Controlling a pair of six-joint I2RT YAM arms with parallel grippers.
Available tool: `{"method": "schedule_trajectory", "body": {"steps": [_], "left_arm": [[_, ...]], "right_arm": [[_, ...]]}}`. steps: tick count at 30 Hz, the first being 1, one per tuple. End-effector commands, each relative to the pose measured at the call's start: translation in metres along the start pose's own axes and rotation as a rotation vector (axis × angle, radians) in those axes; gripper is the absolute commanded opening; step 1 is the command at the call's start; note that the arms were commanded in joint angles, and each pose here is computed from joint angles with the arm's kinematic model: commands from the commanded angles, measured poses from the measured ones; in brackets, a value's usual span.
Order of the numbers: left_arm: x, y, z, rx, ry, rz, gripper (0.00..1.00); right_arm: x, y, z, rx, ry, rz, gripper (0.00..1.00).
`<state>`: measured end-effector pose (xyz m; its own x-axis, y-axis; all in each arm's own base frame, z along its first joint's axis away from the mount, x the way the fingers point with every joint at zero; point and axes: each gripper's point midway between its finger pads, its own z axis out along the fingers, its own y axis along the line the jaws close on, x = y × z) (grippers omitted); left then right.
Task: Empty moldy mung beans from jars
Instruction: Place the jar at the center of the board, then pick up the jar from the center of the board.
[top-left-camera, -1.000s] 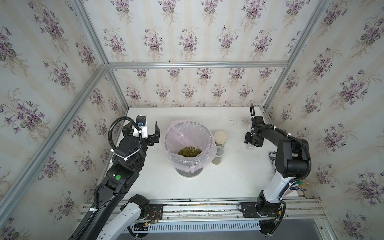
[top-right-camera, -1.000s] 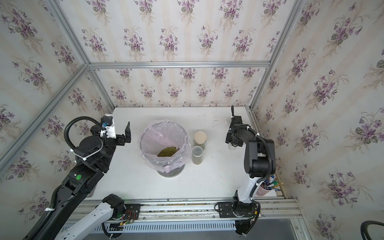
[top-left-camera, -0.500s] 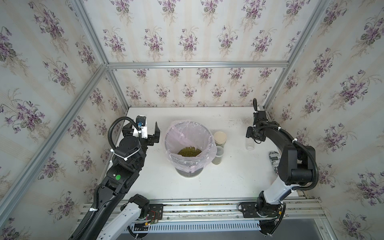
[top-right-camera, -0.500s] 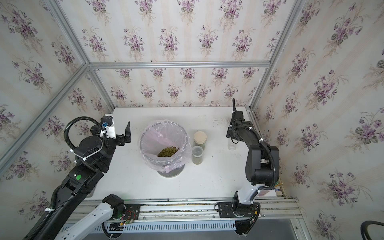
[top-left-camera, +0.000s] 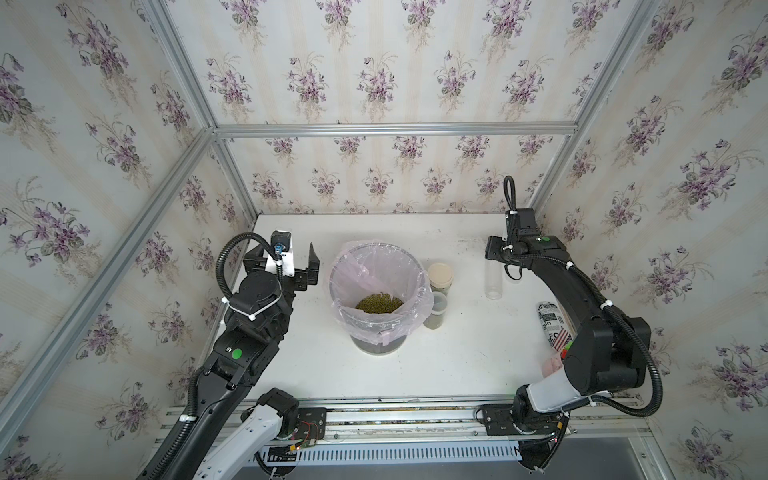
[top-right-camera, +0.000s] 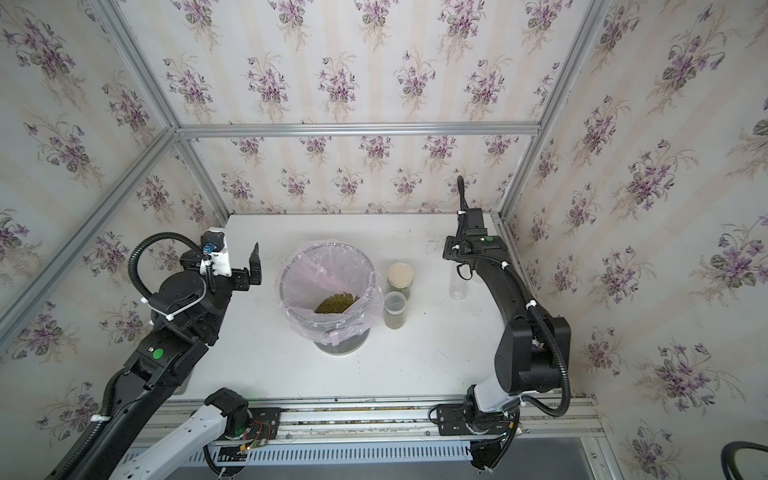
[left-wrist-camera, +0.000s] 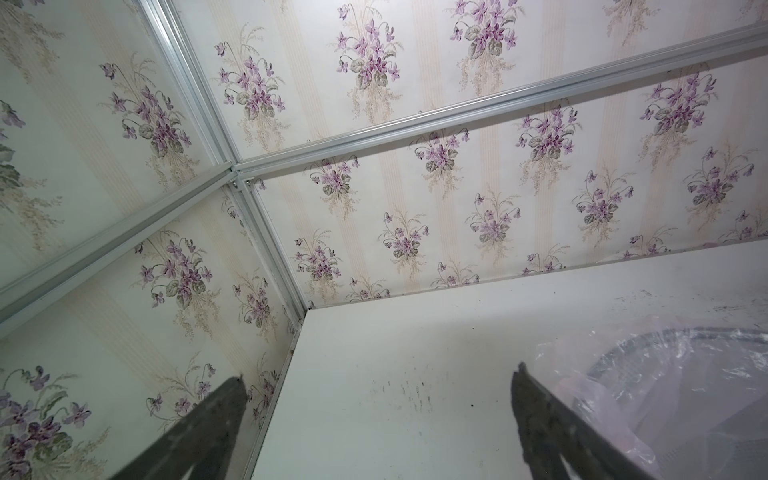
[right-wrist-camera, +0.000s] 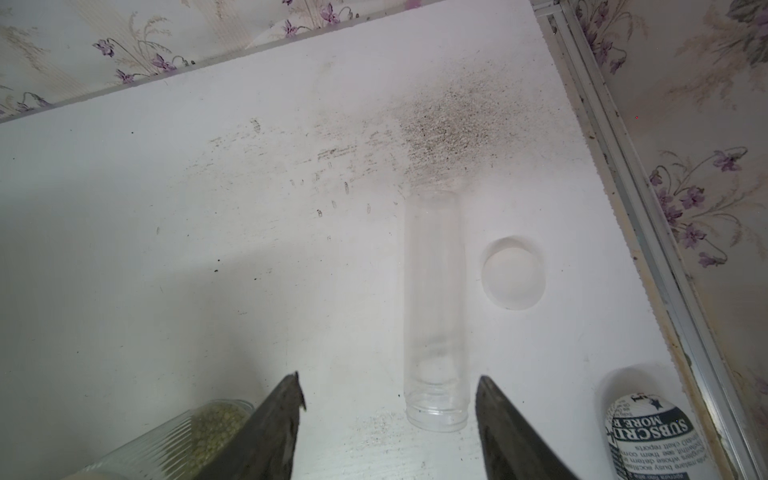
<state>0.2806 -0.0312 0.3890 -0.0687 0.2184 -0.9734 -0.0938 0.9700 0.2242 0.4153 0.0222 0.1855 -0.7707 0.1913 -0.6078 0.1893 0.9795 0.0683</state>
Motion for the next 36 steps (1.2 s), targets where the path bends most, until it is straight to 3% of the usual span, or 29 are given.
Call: {"method": "schedule_trajectory", "body": {"steps": [1, 7, 11, 16, 22, 27, 36], "left_arm": [[-0.006, 0.005, 0.001, -0.027, -0.024, -0.033, 1.0], [-0.005, 0.003, 0.002, -0.023, -0.022, -0.033, 1.0], [-0.004, 0.005, 0.002, -0.032, -0.019, -0.026, 1.0], [-0.002, 0.004, 0.004, -0.032, -0.015, -0.022, 1.0], [-0.001, 0.005, 0.004, -0.039, -0.014, -0.018, 1.0], [-0.001, 0.005, 0.005, -0.042, -0.012, -0.015, 1.0], [0.0, 0.004, 0.006, -0.038, -0.014, -0.016, 1.0]], "right_arm": [[0.005, 0.002, 0.005, -0.001, 0.018, -0.015, 0.65], [0.031, 0.022, 0.045, -0.076, 0.133, -0.039, 0.61], [0.038, 0.046, 0.061, -0.172, 0.155, -0.027, 0.6], [0.038, 0.057, 0.08, -0.19, 0.177, -0.027, 0.6], [0.032, 0.064, 0.095, -0.179, 0.177, -0.045, 0.6], [0.04, 0.05, 0.11, -0.077, 0.225, -0.057, 0.6], [0.041, 0.027, 0.096, 0.04, 0.212, -0.066, 0.6]]}}
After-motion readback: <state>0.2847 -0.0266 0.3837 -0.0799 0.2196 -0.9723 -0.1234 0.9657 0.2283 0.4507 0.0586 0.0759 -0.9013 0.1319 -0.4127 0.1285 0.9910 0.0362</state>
